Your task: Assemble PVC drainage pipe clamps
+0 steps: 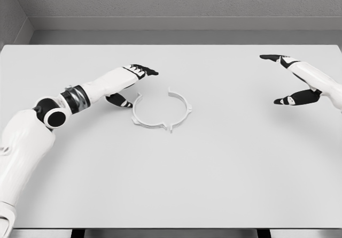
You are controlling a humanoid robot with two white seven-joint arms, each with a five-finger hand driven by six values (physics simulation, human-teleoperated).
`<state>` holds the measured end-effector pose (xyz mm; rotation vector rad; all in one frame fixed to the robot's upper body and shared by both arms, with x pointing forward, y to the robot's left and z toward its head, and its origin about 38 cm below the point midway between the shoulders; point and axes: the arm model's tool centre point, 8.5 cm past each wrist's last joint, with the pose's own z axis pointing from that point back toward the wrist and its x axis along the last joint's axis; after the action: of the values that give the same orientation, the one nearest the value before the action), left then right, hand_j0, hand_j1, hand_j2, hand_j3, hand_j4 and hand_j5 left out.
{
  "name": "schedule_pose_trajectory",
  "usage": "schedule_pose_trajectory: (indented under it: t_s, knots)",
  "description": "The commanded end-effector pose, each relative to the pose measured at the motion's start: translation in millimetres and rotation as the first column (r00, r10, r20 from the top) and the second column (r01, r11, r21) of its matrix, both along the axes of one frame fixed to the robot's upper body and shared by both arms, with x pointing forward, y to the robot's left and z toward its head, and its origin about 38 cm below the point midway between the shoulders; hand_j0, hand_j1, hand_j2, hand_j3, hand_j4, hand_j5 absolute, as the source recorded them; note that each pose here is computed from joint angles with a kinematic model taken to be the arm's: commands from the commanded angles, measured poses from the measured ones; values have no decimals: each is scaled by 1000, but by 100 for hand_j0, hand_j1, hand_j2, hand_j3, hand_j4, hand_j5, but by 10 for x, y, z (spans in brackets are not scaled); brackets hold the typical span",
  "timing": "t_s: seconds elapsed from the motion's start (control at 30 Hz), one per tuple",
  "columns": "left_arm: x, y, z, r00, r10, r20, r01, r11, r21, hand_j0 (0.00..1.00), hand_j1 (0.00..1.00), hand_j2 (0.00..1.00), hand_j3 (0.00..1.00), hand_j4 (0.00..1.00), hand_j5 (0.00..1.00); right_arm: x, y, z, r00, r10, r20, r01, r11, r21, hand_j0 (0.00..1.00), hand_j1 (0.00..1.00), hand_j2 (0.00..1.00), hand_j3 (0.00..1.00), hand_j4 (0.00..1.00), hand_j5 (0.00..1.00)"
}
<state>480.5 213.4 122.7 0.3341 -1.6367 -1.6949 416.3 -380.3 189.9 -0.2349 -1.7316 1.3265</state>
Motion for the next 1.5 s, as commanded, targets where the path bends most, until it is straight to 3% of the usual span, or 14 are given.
schedule_pose_trajectory:
  t_s: [0.0, 0.63, 0.83, 1.1, 1.47]
  knots:
    - [0, -22, 7, 1000, -1, -1, 1, 1000, -11, 100, 100, 100, 100, 100, 100, -2, -12, 15, 1000, -1, 0, 1, 1000, 6, 100, 100, 100, 100, 100, 100]
    - [-14, -225, -12, 999, -32, -15, 31, 999, -30, 100, 100, 100, 100, 100, 100, -3, -17, 9, 1000, -1, -3, 1, 1000, 1, 100, 100, 100, 100, 100, 100]
    - [23, 120, 33, 1000, 20, -10, -20, 1000, 2, 100, 100, 100, 100, 100, 100, -3, -17, 9, 1000, -1, -3, 1, 1000, 1, 100, 100, 100, 100, 100, 100]
    - [-199, 245, 101, 1000, -14, 24, 13, 1000, 18, 100, 100, 100, 100, 100, 100, -3, -17, 10, 1000, -1, -3, 1, 1000, 3, 100, 100, 100, 100, 100, 100]
    - [-293, 132, 252, 996, -59, 63, 61, 998, -16, 100, 100, 100, 100, 100, 100, -3, -17, 10, 1000, -1, -3, 1, 1000, 3, 100, 100, 100, 100, 100, 100]
